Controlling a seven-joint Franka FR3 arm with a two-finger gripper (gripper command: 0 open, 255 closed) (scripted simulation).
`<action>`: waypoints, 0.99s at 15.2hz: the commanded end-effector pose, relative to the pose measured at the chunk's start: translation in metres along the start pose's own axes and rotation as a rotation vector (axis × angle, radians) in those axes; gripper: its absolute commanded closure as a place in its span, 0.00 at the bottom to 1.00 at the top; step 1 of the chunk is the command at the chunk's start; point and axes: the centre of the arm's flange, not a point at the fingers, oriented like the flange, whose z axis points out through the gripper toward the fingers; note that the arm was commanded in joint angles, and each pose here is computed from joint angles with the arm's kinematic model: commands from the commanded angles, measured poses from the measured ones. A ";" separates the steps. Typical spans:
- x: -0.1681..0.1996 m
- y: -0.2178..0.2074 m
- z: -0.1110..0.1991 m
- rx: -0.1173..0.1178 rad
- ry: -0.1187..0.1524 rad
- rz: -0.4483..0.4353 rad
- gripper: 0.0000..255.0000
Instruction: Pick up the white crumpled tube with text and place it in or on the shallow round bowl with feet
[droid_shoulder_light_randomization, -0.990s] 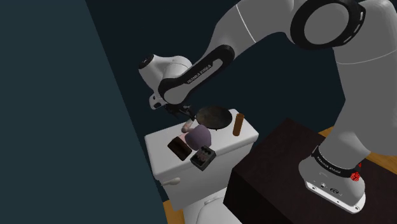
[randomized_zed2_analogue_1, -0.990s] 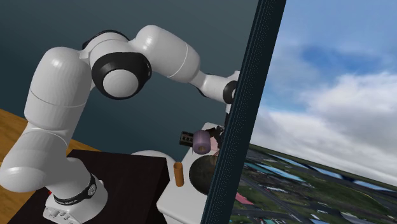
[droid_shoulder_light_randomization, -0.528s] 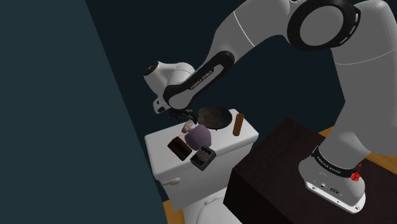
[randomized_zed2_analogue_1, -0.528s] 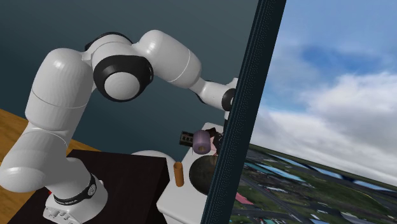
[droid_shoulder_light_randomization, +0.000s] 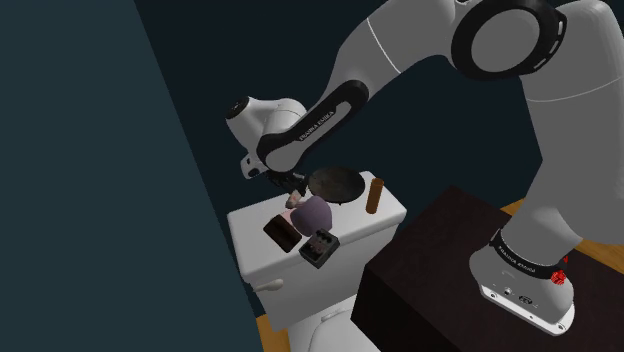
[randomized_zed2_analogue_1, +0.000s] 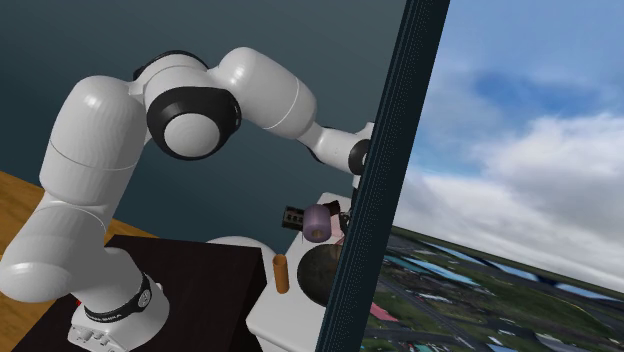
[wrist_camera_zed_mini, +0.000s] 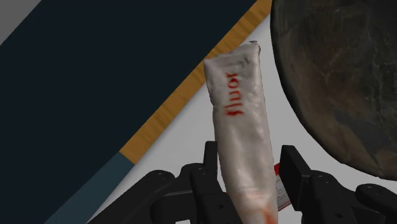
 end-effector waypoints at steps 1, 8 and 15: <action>0.000 0.000 0.000 0.000 0.000 0.000 1.00; -0.002 -0.001 -0.005 0.000 0.000 0.000 1.00; -0.012 -0.010 -0.039 0.000 0.000 0.000 1.00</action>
